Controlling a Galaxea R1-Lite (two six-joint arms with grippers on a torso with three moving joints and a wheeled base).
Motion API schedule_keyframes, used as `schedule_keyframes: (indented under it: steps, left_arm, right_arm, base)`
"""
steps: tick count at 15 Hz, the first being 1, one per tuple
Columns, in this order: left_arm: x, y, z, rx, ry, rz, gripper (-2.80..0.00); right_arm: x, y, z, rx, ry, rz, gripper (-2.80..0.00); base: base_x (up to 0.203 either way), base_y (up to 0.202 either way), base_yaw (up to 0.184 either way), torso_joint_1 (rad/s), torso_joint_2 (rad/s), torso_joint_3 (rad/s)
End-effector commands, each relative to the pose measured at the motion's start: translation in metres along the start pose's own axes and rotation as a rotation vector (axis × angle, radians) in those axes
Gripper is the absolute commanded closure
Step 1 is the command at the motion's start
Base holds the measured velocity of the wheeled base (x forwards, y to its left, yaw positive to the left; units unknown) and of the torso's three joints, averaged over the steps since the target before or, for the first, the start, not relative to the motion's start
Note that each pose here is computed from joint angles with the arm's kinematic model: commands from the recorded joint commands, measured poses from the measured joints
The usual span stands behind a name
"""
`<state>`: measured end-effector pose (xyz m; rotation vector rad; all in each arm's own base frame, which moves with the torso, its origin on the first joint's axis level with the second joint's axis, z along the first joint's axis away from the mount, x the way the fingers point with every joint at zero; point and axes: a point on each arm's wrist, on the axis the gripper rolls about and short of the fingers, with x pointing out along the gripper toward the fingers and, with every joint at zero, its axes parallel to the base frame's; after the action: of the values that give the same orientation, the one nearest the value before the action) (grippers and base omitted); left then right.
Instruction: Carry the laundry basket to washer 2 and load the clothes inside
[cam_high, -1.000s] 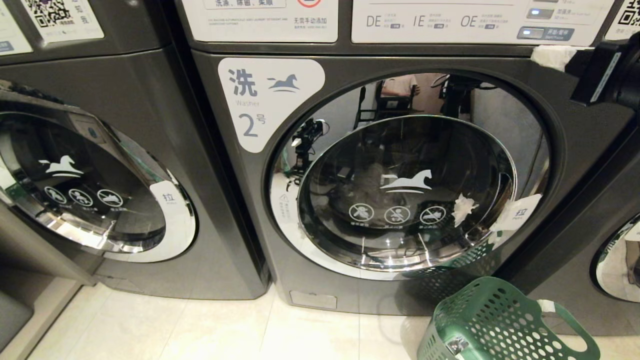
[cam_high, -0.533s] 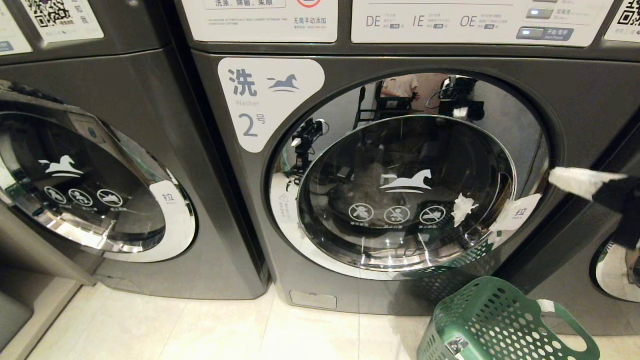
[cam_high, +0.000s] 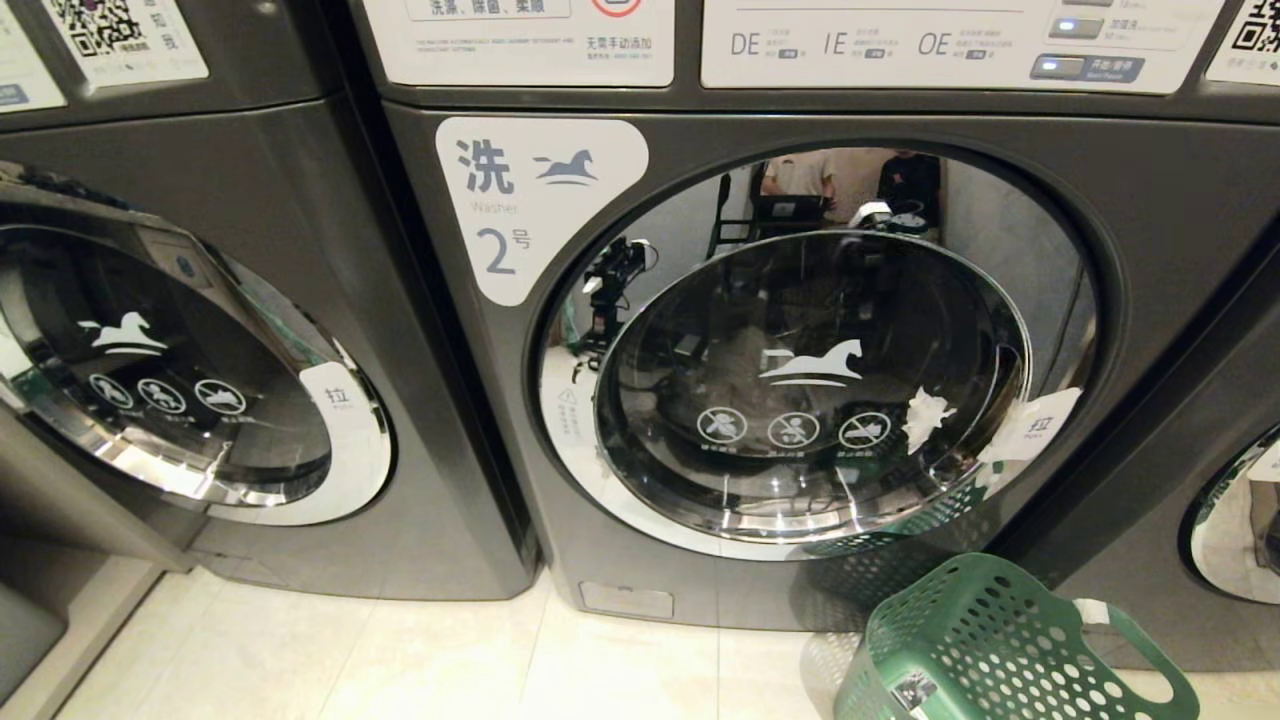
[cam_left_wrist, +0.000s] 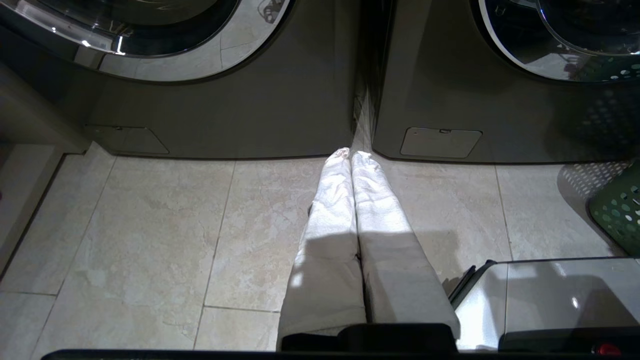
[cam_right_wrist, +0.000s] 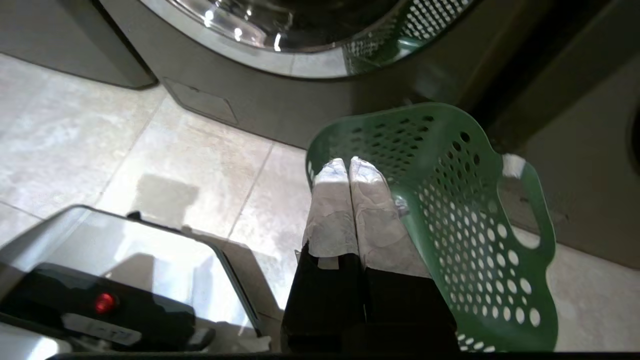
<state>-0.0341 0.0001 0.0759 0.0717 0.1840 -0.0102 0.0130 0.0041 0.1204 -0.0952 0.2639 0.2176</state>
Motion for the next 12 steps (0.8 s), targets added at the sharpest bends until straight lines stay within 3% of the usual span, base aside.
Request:
schedule_keyframes:
  steps: [1, 6, 12]
  left_arm:
    - [0.000, 0.000, 0.000, 0.000, 0.000, 0.001, 0.00]
    - [0.000, 0.000, 0.000, 0.000, -0.001, -0.001, 0.00]
    - [0.000, 0.000, 0.000, -0.003, 0.000, 0.001, 0.00]
  right_arm:
    - [-0.015, 0.005, -0.027, -0.031, -0.115, -0.043, 0.00]
    - [-0.025, 0.009, -0.050, -0.127, -0.263, -0.165, 0.00]
    - [-0.022, 0.008, -0.052, -0.108, -0.257, -0.188, 0.00]
  base:
    - [0.000, 0.000, 0.000, 0.000, 0.00, 0.000]
    - [0.000, 0.000, 0.000, 0.000, 0.00, 0.000]
    - [0.000, 0.000, 0.000, 0.000, 0.00, 0.000]
